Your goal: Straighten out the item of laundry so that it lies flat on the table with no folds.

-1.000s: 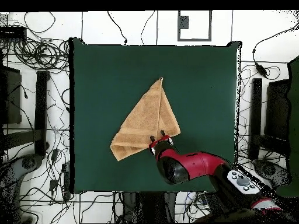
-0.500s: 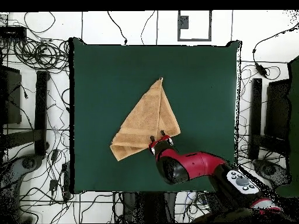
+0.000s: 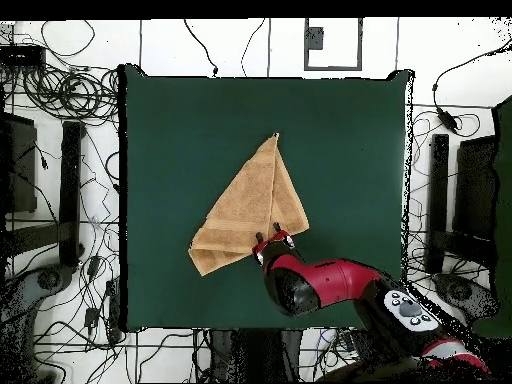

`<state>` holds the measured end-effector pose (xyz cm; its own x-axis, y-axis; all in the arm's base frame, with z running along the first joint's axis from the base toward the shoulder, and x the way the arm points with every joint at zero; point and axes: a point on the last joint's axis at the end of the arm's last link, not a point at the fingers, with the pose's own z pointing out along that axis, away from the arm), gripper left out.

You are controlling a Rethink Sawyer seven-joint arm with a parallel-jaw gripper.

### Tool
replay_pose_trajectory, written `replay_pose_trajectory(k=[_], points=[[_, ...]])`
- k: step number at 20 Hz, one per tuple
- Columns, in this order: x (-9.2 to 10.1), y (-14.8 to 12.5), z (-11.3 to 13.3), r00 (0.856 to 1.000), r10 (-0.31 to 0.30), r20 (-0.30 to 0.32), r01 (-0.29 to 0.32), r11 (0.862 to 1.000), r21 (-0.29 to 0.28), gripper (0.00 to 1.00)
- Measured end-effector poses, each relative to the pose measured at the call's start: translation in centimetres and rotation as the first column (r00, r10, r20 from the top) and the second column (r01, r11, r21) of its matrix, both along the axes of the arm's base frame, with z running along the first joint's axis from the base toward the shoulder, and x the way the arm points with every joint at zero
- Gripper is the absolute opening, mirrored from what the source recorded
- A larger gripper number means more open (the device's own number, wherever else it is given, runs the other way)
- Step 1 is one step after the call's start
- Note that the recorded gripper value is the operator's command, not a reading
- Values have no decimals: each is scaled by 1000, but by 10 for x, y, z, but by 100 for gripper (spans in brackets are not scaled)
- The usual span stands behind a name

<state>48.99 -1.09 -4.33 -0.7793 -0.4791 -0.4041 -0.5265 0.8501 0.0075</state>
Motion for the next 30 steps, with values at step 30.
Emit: replay_pose_trajectory(k=[30], points=[[1, 11, 0, 1000, 16, 4, -16, 1000, 1, 100]])
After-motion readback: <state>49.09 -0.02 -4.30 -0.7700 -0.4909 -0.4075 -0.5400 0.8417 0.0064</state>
